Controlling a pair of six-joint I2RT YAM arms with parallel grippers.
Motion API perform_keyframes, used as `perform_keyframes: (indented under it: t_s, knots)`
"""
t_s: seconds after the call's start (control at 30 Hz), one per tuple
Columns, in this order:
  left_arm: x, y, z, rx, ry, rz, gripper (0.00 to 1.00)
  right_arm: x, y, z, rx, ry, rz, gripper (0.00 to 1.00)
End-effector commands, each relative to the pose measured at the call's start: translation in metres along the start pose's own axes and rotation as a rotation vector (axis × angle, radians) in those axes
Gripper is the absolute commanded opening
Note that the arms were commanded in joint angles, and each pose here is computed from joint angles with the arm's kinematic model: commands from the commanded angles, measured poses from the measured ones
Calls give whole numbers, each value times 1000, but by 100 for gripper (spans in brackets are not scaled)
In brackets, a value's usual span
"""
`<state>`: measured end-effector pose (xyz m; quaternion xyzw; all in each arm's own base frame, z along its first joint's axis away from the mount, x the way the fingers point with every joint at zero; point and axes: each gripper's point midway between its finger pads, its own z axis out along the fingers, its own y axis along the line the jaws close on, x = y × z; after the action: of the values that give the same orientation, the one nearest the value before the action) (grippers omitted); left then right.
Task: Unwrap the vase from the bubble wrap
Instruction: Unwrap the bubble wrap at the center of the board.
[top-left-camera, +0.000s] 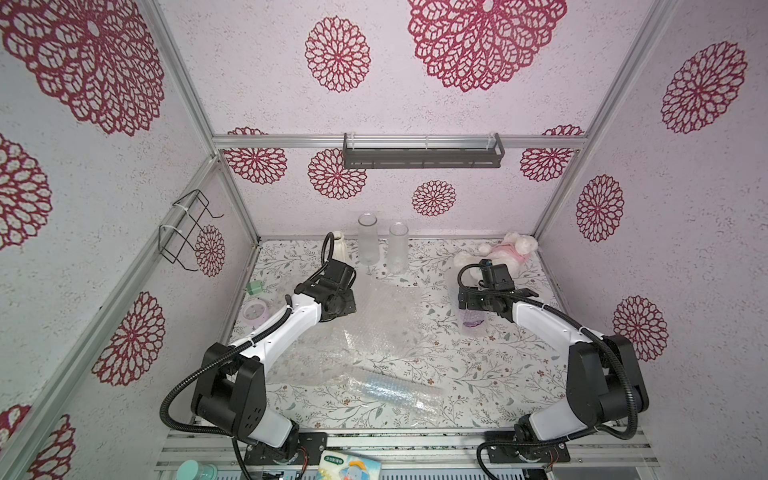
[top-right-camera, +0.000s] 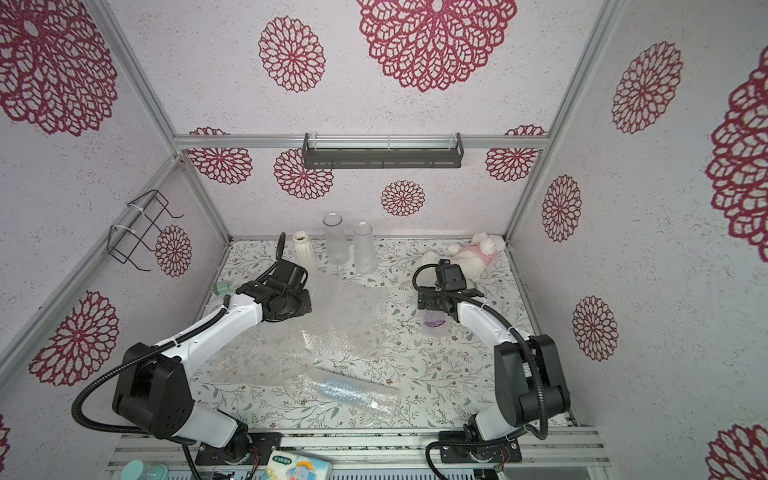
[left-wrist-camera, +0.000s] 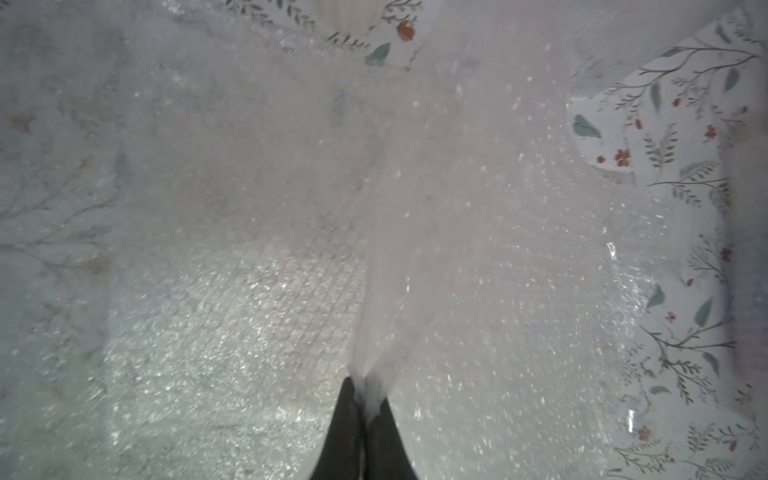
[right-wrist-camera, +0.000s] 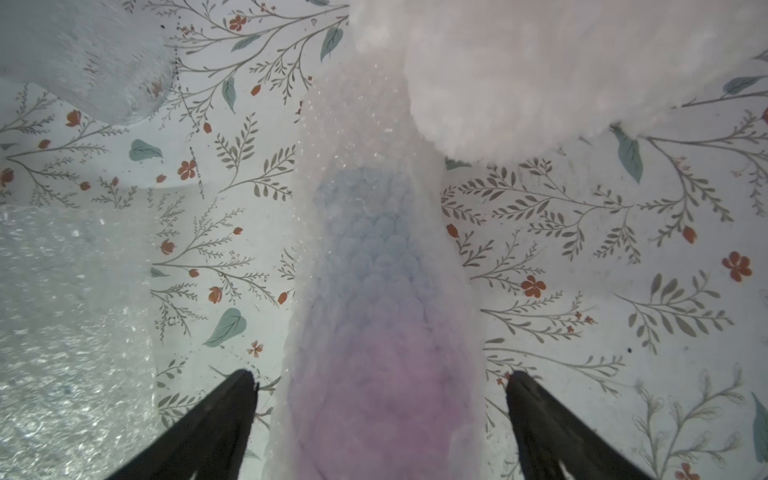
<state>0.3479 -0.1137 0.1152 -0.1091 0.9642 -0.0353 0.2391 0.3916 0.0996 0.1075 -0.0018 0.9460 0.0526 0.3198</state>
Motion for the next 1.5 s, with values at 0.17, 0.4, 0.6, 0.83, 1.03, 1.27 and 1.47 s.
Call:
perform_keyframes:
  t_s: [0.17, 0.4, 0.6, 0.83, 1.03, 1.27, 1.47]
  knots:
    - [13, 26, 13, -43, 35, -81, 51, 15, 11, 20, 26, 93, -75, 99]
    - [-2, 24, -3, -28, -20, -95, 77, 31, 24, 25, 10, 151, -137, 92]
    - [-12, 17, -11, -5, -43, -98, 80, 48, 60, 8, -71, 163, -214, 85]
    - [-12, 13, -10, 14, -36, -108, 80, 70, 95, -20, -256, 129, -193, 85]
    - [-8, 32, -12, -62, -38, -117, 92, 66, 93, -32, -270, 62, -175, 95]
    - [-8, 51, -16, -150, -50, -143, 97, 37, 89, -36, -192, -5, -221, 99]
    - [-19, 55, -25, -112, -76, -186, 97, 23, 93, -25, -152, 28, -282, 99]
